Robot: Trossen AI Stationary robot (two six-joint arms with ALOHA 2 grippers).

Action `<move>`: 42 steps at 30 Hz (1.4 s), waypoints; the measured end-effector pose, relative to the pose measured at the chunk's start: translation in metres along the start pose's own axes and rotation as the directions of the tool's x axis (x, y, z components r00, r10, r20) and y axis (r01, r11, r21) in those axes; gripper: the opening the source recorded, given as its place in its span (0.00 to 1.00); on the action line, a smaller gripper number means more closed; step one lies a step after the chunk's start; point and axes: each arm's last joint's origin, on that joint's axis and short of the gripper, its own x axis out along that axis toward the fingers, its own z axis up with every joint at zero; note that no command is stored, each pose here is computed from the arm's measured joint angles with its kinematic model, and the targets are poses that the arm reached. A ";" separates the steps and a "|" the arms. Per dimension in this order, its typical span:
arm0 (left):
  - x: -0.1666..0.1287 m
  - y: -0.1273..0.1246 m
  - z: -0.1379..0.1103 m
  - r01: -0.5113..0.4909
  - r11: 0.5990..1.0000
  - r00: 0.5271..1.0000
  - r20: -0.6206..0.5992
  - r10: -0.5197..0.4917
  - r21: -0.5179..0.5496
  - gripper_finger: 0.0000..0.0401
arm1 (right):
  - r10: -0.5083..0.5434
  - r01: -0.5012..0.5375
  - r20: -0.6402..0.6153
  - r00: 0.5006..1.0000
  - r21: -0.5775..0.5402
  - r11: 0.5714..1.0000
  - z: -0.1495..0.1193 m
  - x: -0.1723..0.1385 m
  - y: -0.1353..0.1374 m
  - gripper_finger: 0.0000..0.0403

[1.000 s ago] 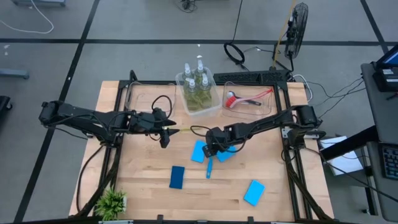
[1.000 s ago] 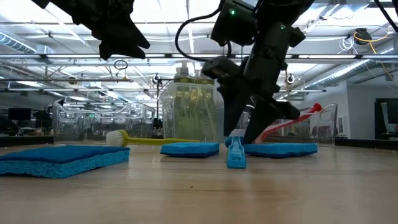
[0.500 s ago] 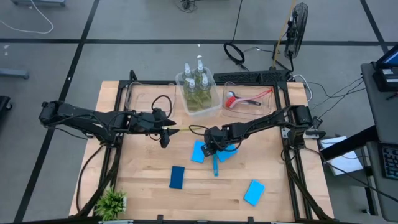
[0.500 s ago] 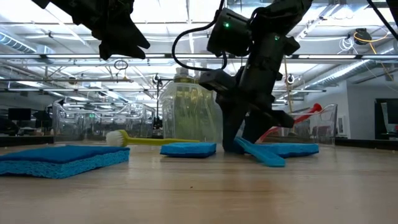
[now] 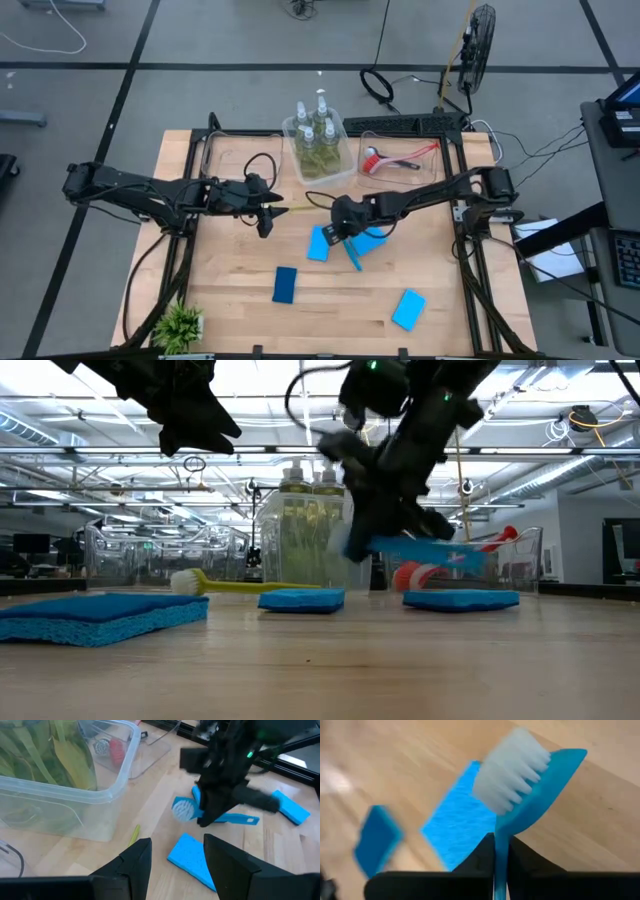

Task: Pick & Place Kitchen Sink Supplies
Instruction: Put the blue dish brush into the right transparent bin

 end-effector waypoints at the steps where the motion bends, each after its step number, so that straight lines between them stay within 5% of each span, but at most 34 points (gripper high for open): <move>1: 0.000 0.000 0.000 0.000 1.000 1.000 0.000 0.000 0.000 0.45 | 0.024 -0.024 0.014 1.000 -0.001 1.000 0.001 -0.005 0.003 0.02; 12: 0.000 0.000 0.000 0.002 1.000 1.000 0.002 -0.002 -0.001 0.45 | 0.191 -0.170 0.276 0.942 -0.099 0.980 0.010 -0.116 0.018 0.03; 19: 0.000 0.000 0.000 0.002 1.000 1.000 0.004 -0.002 0.003 0.45 | -0.006 0.058 0.446 0.895 -0.103 0.993 0.003 -0.186 -0.018 0.02; 26: 0.000 -0.001 0.004 0.015 1.000 0.999 0.036 -0.014 -0.006 0.45 | -0.139 0.298 0.624 0.769 -0.158 0.941 0.009 -0.231 -0.049 0.02; 31: 0.000 -0.003 0.007 0.033 0.999 0.997 0.073 -0.029 -0.042 0.45 | -0.237 0.530 0.670 0.704 -0.273 0.802 0.026 -0.236 -0.064 0.02; 35: -0.001 -0.004 0.010 0.046 0.997 0.994 0.102 -0.040 -0.054 0.45 | -0.337 0.685 0.653 0.678 -0.395 0.612 0.044 -0.227 -0.075 0.02; 38: -0.001 -0.005 0.012 0.056 0.997 0.991 0.122 -0.048 -0.059 0.45 | -0.417 0.738 0.621 0.664 -0.457 0.496 0.058 -0.216 -0.084 0.02; 42: -0.001 -0.005 0.013 0.062 0.996 0.990 0.134 -0.052 -0.067 0.45 | -0.499 0.725 0.531 0.685 -0.565 0.393 0.074 -0.196 -0.098 0.02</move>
